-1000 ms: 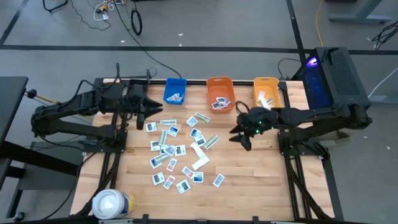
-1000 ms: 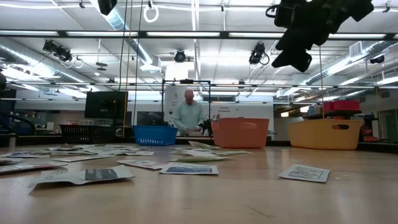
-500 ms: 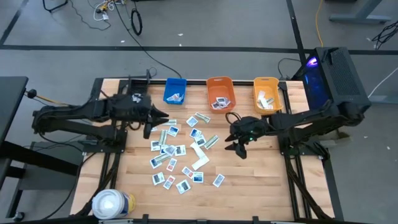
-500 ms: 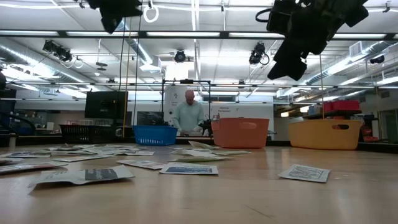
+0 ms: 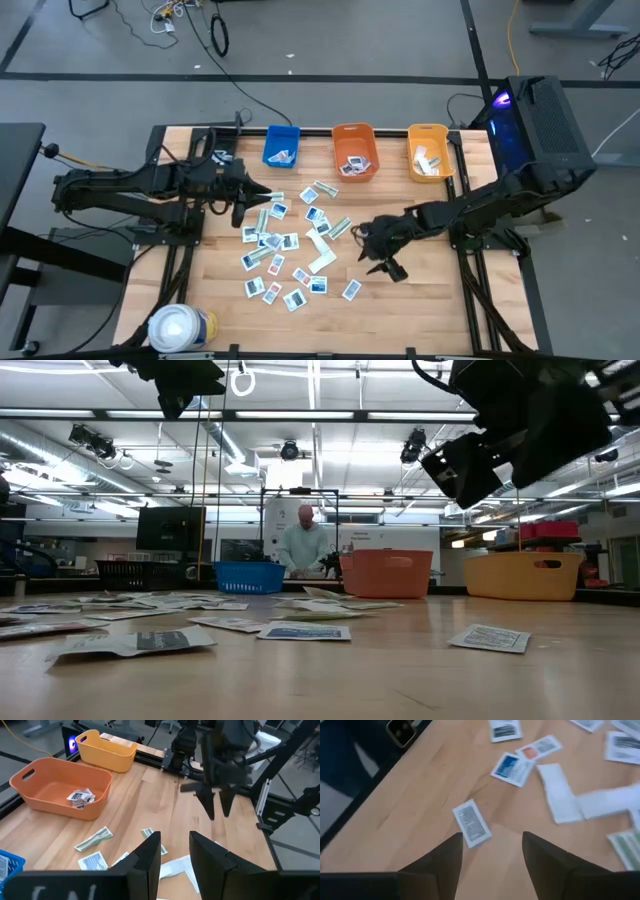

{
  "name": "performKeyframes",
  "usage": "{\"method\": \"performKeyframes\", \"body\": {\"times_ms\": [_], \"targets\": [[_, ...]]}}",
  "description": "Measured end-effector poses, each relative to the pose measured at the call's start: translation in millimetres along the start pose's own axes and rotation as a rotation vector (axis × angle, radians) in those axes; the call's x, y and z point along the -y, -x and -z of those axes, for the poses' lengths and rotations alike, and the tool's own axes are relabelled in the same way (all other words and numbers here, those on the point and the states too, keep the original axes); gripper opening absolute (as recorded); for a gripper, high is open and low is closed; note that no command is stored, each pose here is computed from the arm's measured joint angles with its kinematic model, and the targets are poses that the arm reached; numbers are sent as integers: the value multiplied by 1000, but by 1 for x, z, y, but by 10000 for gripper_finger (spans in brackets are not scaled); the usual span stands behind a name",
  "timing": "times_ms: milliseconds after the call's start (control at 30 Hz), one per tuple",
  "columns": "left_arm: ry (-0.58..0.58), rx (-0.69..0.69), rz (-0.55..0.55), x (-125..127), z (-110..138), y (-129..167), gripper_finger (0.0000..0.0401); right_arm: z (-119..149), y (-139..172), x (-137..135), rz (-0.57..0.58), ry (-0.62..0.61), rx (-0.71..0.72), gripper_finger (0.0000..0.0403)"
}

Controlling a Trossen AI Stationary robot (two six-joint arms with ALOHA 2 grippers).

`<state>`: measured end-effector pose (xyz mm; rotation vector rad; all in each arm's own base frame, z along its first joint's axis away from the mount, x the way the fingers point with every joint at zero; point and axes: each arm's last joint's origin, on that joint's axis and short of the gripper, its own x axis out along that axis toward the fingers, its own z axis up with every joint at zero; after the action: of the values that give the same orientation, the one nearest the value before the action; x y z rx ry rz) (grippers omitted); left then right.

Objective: Pick & Place First Aid Supplies
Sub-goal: Put the ointment pack into the blue bin

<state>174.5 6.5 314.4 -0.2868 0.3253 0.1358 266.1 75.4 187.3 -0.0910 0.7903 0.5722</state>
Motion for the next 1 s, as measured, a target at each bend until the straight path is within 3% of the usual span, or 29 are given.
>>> {"method": "performKeyframes", "body": {"times_ms": [333,567,1000], "targets": [[61,-2,0,0,0,0,106,6,-39,-6,-64,129,-6,264],[61,-3,-1,0,0,0,106,9,-54,-8,-67,305,8,307],[60,-21,-7,-1,2,0,105,19,-79,-4,-72,419,7,316]]}}
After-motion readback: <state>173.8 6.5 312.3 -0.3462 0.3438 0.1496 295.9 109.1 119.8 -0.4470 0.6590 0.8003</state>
